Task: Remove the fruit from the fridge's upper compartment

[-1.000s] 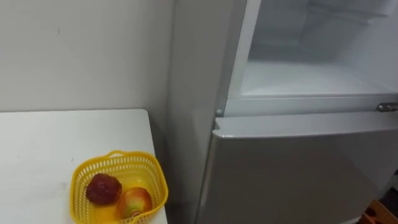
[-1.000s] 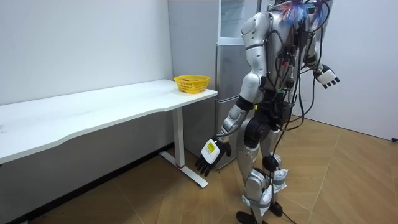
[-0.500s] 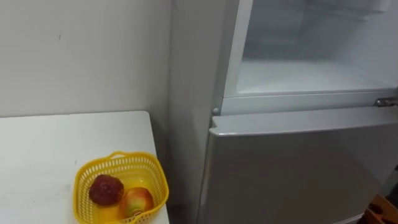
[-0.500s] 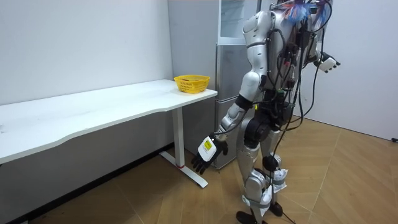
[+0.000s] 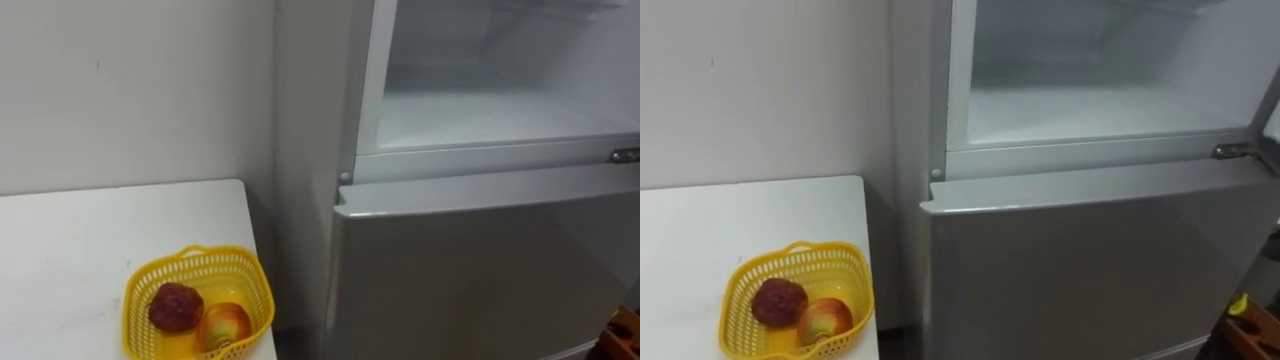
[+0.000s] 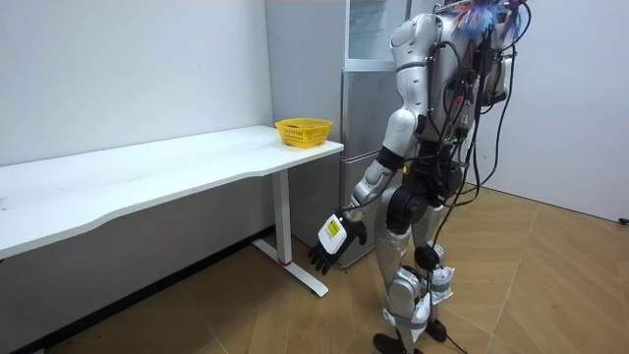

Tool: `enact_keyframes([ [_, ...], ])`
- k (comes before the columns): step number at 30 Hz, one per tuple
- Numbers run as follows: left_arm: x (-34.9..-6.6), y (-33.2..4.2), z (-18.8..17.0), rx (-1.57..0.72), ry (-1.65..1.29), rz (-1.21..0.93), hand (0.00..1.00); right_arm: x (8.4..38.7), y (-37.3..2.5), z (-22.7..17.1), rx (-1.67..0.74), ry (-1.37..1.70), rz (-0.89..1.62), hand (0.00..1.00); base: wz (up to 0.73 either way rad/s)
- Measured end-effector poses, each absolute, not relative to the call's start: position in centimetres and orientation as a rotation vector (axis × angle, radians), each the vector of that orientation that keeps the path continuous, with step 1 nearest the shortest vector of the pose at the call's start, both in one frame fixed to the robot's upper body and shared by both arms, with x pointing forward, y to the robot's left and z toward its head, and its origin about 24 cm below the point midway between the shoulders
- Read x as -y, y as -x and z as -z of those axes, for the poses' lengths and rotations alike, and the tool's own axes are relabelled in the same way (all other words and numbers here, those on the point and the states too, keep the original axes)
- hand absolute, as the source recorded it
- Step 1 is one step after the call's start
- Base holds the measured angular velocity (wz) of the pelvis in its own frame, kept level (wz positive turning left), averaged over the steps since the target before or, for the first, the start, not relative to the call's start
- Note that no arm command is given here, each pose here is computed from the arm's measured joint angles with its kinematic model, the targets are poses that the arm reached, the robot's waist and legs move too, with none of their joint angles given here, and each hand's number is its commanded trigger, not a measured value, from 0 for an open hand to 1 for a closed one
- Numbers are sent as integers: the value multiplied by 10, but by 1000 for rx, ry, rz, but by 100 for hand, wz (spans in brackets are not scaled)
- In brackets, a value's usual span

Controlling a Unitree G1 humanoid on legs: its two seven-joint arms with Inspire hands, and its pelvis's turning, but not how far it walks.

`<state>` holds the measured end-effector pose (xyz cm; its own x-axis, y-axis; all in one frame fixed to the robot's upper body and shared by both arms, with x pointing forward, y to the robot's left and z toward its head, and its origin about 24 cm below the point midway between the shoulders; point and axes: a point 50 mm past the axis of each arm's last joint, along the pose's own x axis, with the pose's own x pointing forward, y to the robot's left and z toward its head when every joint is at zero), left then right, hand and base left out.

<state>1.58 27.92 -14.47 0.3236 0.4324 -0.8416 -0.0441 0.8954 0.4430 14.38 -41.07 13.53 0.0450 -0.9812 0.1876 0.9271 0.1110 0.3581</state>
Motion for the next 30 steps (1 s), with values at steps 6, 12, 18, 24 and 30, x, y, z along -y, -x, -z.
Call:
enact_keyframes([
  [6, -279, -13, 145, -1207, -370, -319, 0, 397, -151, -160, 543, -130, 1364, 0, 2],
  [12, -278, -11, 146, -1219, -373, -316, 0, 391, -158, -187, 662, -102, 1253, 0, 3],
  [18, -274, -12, 148, -1218, -393, -287, 0, 382, -165, -203, 735, -35, 1152, 0, 3],
  [24, -273, -16, 148, -1209, -400, -291, 0, 372, -173, -212, 764, 6, 1035, 0, 0],
  [30, -269, -20, 150, -1218, -399, -256, 0, 349, -201, -201, 674, 27, 854, 0, 2],
])
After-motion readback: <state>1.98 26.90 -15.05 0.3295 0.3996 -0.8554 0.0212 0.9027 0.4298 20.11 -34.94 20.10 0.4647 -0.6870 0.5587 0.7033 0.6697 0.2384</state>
